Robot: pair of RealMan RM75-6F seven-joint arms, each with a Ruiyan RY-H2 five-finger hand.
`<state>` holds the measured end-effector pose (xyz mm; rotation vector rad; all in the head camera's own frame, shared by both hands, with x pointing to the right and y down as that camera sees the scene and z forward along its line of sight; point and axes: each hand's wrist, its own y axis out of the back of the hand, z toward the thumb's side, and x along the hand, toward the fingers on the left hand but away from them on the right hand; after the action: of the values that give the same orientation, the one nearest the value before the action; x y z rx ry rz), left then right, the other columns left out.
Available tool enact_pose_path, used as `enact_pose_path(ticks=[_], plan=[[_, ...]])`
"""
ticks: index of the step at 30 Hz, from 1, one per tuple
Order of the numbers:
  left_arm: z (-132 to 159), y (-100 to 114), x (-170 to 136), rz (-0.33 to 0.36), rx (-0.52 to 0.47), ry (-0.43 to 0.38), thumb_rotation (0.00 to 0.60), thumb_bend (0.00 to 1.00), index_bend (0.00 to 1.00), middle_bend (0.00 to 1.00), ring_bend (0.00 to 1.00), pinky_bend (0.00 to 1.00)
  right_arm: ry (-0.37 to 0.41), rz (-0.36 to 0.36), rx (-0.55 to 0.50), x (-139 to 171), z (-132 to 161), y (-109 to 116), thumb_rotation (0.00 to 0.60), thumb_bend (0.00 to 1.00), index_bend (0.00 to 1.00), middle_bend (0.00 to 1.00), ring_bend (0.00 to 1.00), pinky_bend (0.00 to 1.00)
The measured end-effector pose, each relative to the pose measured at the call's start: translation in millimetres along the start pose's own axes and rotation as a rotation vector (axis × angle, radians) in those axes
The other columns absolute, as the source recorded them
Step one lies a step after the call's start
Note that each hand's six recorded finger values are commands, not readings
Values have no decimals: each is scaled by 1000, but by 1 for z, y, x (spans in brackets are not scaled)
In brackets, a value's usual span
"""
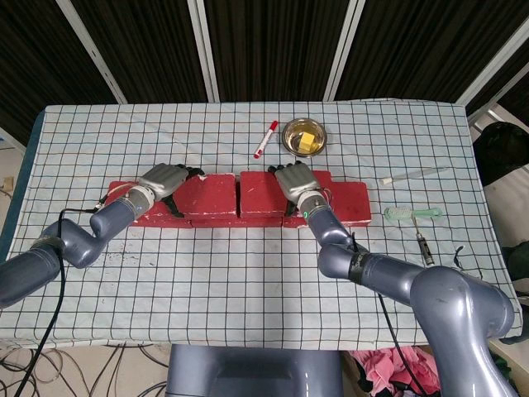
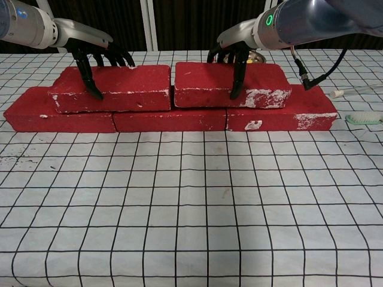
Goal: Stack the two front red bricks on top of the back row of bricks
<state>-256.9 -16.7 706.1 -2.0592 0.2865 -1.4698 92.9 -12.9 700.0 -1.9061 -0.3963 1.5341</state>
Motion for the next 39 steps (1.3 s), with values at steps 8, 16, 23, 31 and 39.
enact_pose_path(ticks=[8, 16, 23, 31, 39], plan=[[2, 0, 1, -1, -3, -3, 600, 190, 120, 195, 104, 231, 2, -3, 1, -1, 3, -1, 600, 0, 174, 203, 152, 124], [3, 1, 2, -3, -1, 0, 600, 175, 117, 193, 104, 231, 0, -6, 4, -1, 3, 0, 600, 0, 174, 203, 152, 125], [4, 1, 3, -9, -7, 2, 600, 171, 114, 193, 104, 231, -3, -3, 8, -2, 4, -1, 600, 0, 174, 202, 152, 124], [5, 1, 3, -14, -11, 4, 600, 167, 107, 192, 102, 231, -19, -6, 23, -2, 3, -2, 600, 0, 173, 203, 152, 125], [4, 1, 4, -17, -9, 8, 600, 167, 104, 190, 101, 231, -31, 6, 25, -2, 3, -4, 600, 0, 172, 203, 152, 124]])
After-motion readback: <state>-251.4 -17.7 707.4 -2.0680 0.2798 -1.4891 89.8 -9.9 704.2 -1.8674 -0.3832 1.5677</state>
